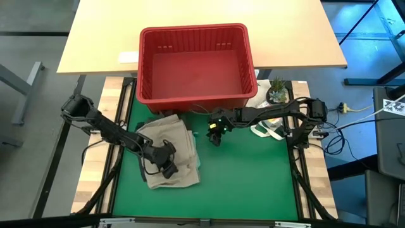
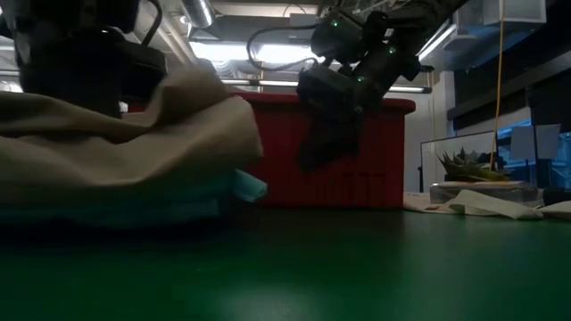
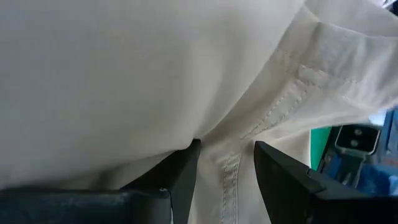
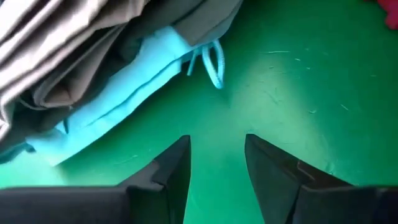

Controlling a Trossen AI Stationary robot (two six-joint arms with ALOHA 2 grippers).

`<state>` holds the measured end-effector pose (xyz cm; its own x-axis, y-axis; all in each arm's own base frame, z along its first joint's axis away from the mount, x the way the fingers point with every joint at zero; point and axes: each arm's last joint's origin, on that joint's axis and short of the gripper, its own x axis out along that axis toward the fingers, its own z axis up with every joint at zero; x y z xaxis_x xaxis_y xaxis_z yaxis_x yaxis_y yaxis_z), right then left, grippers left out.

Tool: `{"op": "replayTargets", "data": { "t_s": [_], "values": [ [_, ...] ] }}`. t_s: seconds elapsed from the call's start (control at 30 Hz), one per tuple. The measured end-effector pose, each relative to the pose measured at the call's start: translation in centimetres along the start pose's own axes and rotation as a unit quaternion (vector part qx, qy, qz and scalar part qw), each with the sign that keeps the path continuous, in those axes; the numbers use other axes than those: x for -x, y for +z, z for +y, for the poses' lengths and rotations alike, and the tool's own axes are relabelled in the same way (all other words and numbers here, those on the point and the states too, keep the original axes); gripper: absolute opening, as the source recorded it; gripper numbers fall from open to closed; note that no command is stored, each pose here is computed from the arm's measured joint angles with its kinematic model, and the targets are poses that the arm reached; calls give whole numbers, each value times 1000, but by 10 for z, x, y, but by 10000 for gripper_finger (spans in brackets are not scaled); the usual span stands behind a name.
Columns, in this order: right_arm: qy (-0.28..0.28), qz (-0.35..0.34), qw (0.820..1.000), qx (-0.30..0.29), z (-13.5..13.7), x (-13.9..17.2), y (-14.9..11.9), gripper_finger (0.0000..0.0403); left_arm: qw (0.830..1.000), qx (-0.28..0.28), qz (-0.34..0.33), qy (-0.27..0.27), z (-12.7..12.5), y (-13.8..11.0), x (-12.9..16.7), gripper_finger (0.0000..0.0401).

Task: Fold Laundry from Bin
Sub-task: Put the stacked clothes into the red laundry bin

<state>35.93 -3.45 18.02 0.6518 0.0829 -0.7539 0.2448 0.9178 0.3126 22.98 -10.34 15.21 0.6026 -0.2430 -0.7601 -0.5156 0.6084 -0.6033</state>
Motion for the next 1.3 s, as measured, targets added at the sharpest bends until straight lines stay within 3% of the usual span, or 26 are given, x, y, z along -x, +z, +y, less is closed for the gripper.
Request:
{"op": "replayTargets", "data": {
  "t_s": [0.23, 0.37, 0.5, 0.83, 1.3],
  "values": [
    [-24, -4, 999, 36, 23, -17, -12, 152, 1000, -14, 7, 26, 2, -10, 0, 156],
    [5, 11, 999, 41, 24, -40, -21, 152, 999, -15, 7, 28, 3, -11, 0, 156],
    [60, 13, 998, 10, 24, -55, -23, 152, 999, -15, 6, 29, 3, -11, 0, 156],
    [61, -40, 996, -55, 33, -82, -28, 152, 999, -18, 3, 30, 3, -10, 0, 156],
    [84, -70, 994, -29, 80, -108, -10, 152, 1000, -17, 2, 22, 2, -10, 0, 156]
  ]
}}
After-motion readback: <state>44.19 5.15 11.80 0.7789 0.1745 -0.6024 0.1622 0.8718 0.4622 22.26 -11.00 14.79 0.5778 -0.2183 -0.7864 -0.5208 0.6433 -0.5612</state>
